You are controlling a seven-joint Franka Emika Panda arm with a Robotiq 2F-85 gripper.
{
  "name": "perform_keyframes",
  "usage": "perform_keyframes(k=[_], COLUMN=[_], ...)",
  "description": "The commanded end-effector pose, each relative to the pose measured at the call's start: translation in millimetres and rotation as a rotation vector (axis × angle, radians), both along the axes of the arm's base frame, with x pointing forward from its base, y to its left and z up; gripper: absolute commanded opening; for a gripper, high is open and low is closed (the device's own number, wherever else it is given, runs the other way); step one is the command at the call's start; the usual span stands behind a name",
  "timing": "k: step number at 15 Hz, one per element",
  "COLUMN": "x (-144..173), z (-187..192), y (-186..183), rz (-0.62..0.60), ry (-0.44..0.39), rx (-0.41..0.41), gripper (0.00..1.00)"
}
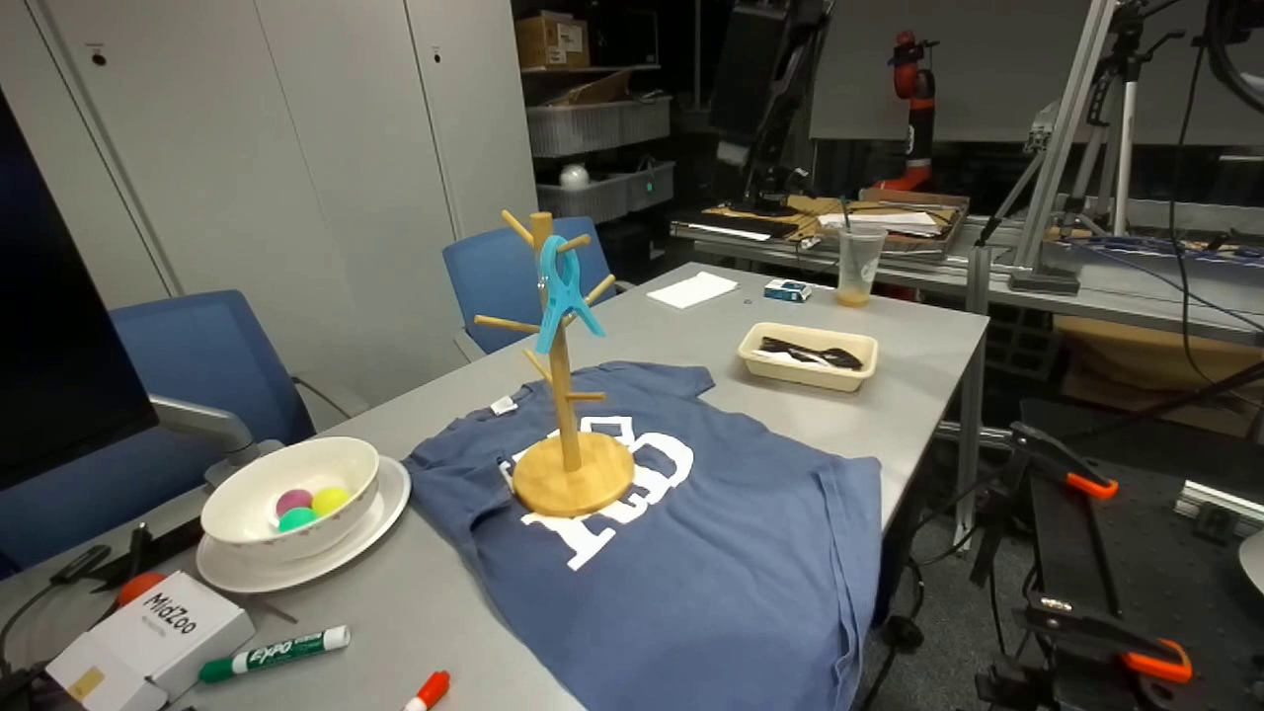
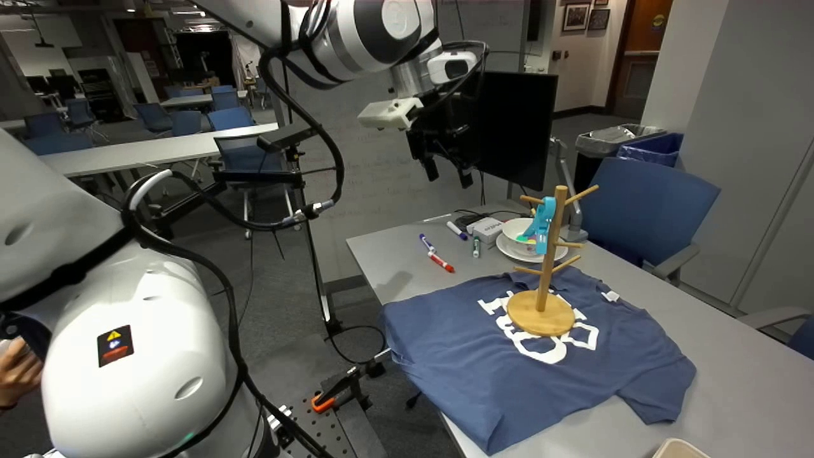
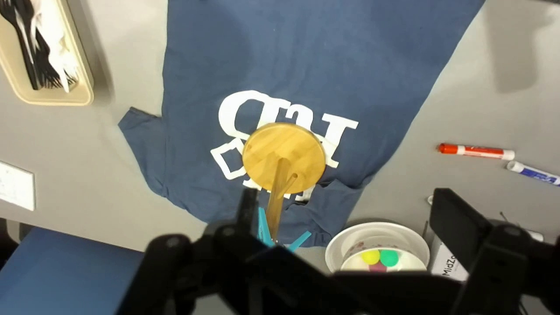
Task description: Pick up the light blue cloth peg and put it on the table.
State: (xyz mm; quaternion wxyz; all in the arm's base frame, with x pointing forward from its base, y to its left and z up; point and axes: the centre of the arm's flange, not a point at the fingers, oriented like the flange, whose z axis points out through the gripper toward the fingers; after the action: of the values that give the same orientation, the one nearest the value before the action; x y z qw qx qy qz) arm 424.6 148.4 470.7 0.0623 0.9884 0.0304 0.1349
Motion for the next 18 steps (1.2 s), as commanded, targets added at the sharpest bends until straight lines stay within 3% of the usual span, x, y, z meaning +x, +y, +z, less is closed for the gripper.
perform_keyframes(k=[1, 2, 3, 12, 18], x=[13, 15, 8, 5, 18], z=[-26, -30, -20, -26, -77], y=[1, -3, 1, -1, 4], rz=[-0.022, -0.015, -0.007, -0.006, -0.099], ry=[-0.104, -0.113, -0.067, -0.072, -0.062], rx=[-0.032, -0.043, -0.015, -0.034, 0.003], gripper=[1.0, 1.0, 1.0, 1.0, 1.0])
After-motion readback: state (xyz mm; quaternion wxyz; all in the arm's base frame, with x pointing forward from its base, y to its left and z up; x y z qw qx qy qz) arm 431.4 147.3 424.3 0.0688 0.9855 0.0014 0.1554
